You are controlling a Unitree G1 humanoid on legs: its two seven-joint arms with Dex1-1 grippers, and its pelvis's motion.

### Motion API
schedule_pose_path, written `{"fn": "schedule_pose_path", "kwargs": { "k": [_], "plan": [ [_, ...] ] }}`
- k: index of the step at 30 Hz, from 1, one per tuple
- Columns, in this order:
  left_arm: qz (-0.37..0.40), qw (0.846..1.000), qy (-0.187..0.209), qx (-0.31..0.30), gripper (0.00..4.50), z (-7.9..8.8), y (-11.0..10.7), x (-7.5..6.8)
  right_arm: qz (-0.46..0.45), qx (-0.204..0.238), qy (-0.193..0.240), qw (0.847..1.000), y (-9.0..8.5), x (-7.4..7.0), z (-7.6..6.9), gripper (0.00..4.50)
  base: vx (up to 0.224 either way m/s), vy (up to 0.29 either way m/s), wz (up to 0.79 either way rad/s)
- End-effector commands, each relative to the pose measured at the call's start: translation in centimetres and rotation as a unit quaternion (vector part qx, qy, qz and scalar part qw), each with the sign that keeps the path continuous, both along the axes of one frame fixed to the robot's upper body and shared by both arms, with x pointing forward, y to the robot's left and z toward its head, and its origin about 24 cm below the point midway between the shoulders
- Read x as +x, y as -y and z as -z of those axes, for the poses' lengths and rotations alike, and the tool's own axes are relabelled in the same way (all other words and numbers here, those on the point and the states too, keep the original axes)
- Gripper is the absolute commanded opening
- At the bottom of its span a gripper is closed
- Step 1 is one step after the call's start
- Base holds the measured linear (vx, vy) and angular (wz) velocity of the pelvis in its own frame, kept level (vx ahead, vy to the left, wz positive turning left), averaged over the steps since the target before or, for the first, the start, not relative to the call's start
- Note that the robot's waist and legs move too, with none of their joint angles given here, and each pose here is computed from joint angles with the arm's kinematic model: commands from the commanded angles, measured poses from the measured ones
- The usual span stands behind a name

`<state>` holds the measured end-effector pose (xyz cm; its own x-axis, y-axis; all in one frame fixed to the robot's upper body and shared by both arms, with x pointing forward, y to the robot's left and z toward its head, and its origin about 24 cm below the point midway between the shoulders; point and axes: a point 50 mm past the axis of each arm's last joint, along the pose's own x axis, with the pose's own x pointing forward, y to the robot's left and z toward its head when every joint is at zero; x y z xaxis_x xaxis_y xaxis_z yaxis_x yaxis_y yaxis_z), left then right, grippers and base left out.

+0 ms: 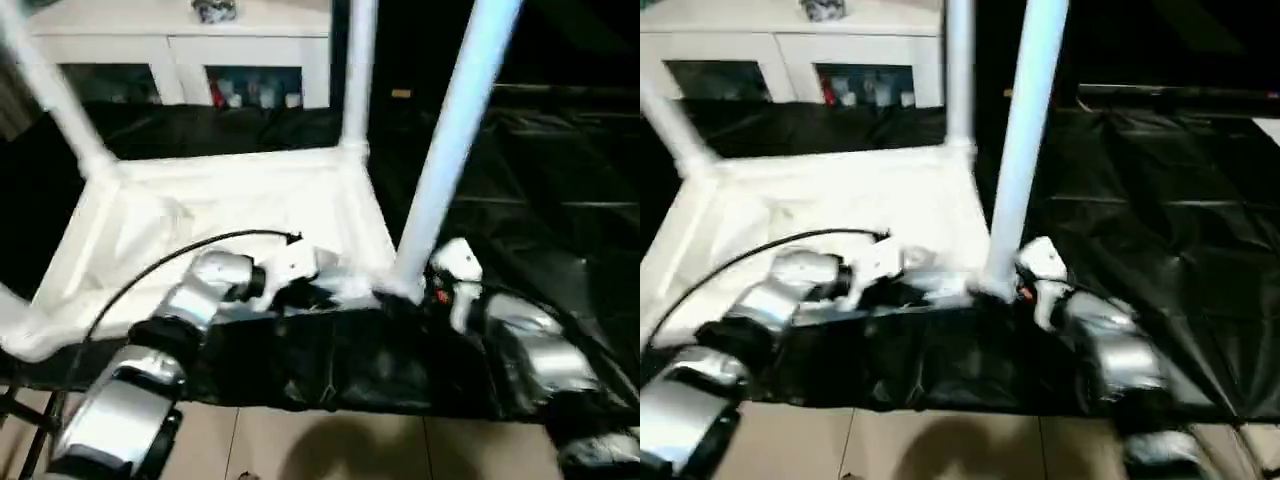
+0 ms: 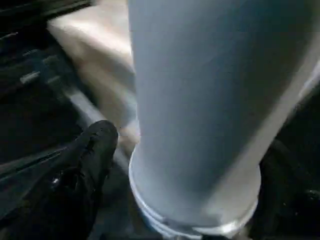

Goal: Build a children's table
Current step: Rotate leg to tighten

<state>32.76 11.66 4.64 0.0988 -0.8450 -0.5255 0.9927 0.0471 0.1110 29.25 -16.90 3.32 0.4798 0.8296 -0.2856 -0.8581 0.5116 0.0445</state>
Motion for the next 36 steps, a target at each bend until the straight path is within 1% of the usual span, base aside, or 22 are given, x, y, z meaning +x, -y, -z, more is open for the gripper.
{"fn": "schedule_pose_path", "kwargs": {
  "k": [1, 4, 6, 8, 11, 13, 17, 21, 23, 25, 26, 27, 29, 30, 31, 33, 34, 35, 36],
  "plan": [
    [0.027, 1.000, -0.008, 0.014, 0.00, 0.4, 0.3, -0.5, -0.083, 0.014, -0.018, 0.996, -1.7, -0.9, -0.1, 3.74, 0.000, 0.000, 0.00],
    [0.037, 0.999, -0.012, 0.019, 0.00, 0.4, 0.0, -0.6, -0.104, 0.012, -0.027, 0.994, -1.3, -1.2, -0.3, 3.63, 0.000, 0.000, 0.00],
    [0.056, 0.998, -0.019, 0.025, 0.00, 0.3, -0.4, -0.8, -0.133, 0.010, -0.042, 0.990, -1.0, -1.6, -0.7, 3.42, 0.000, 0.000, 0.00],
    [0.066, 0.997, -0.024, 0.028, 0.00, 0.4, -0.7, -0.9, -0.149, 0.004, -0.046, 0.988, -1.0, -1.8, -0.9, 3.24, 0.000, 0.000, 0.00],
    [0.073, 0.996, -0.028, 0.031, 0.00, 0.3, -0.9, -1.0, -0.162, -0.005, -0.048, 0.986, -1.0, -1.9, -1.0, 3.13, 0.000, 0.000, 0.00],
    [0.077, 0.996, -0.030, 0.034, 0.00, 0.3, -1.1, -1.0, -0.170, -0.010, -0.051, 0.984, -1.1, -1.9, -1.0, 2.90, 0.000, 0.000, 0.00],
    [0.078, 0.996, -0.031, 0.035, 0.00, 0.2, -1.2, -1.0, -0.177, -0.013, -0.055, 0.983, -1.2, -2.0, -1.0, 2.77, 0.000, 0.000, 0.00],
    [0.065, 0.997, -0.033, 0.028, 0.00, 0.3, -1.1, -0.9, -0.160, 0.000, -0.060, 0.985, -1.5, -2.1, -0.8, 2.74, 0.000, 0.000, 0.00],
    [0.038, 0.999, -0.031, 0.023, 0.00, 0.4, -0.7, -0.6, -0.120, 0.001, -0.055, 0.991, -1.7, -1.8, -0.2, 2.74, 0.000, 0.000, 0.00],
    [0.008, 0.999, -0.028, 0.016, 0.00, 0.5, -0.2, -0.2, -0.063, -0.015, -0.043, 0.997, -1.6, -1.2, 0.4, 2.74, 0.000, 0.000, 0.00],
    [0.003, 1.000, -0.028, 0.015, 0.00, 0.5, -0.1, -0.2, -0.054, -0.018, -0.041, 0.998, -1.6, -1.1, 0.5, 2.74, 0.000, 0.000, 0.00],
    [-0.017, 0.999, -0.025, 0.010, 0.00, 0.7, 0.5, 0.1, 0.003, -0.032, -0.033, 0.999, -1.6, -0.4, 1.1, 2.73, 0.000, 0.000, 0.00],
    [-0.048, 0.999, -0.022, 0.005, 0.00, 0.9, 1.6, 0.4, 0.092, -0.043, -0.032, 0.994, -1.8, 0.6, 2.0, 2.72, 0.000, 0.000, 0.00],
    [-0.059, 0.998, -0.020, 0.005, 0.00, 0.9, 2.2, 0.5, 0.124, -0.040, -0.036, 0.991, -2.1, 1.0, 2.3, 2.72, 0.000, 0.000, 0.00],
    [-0.061, 0.998, -0.020, 0.005, 0.00, 0.9, 2.3, 0.5, 0.129, -0.040, -0.036, 0.990, -2.2, 1.1, 2.3, 2.72, 0.000, 0.000, 0.00],
    [-0.088, 0.996, -0.015, -0.002, 0.00, 1.0, 3.7, 0.8, 0.191, -0.033, -0.048, 0.980, -3.2, 1.8, 3.0, 2.72, 0.000, 0.000, 0.00],
    [-0.090, 0.996, -0.014, -0.002, 0.00, 1.0, 3.8, 0.8, 0.196, -0.033, -0.049, 0.979, -3.3, 1.8, 3.0, 2.72, 0.000, 0.000, 0.00],
    [-0.101, 0.995, -0.008, -0.004, 0.00, 0.9, 4.4, 0.9, 0.218, -0.033, -0.053, 0.974, -3.8, 2.1, 3.3, 2.72, 0.000, 0.000, 0.00],
    [-0.101, 0.995, -0.008, -0.004, 0.00, 0.9, 4.4, 0.9, 0.218, -0.033, -0.053, 0.974, -3.8, 2.1, 3.3, 2.72, 0.000, 0.000, 0.00]
  ]
}}
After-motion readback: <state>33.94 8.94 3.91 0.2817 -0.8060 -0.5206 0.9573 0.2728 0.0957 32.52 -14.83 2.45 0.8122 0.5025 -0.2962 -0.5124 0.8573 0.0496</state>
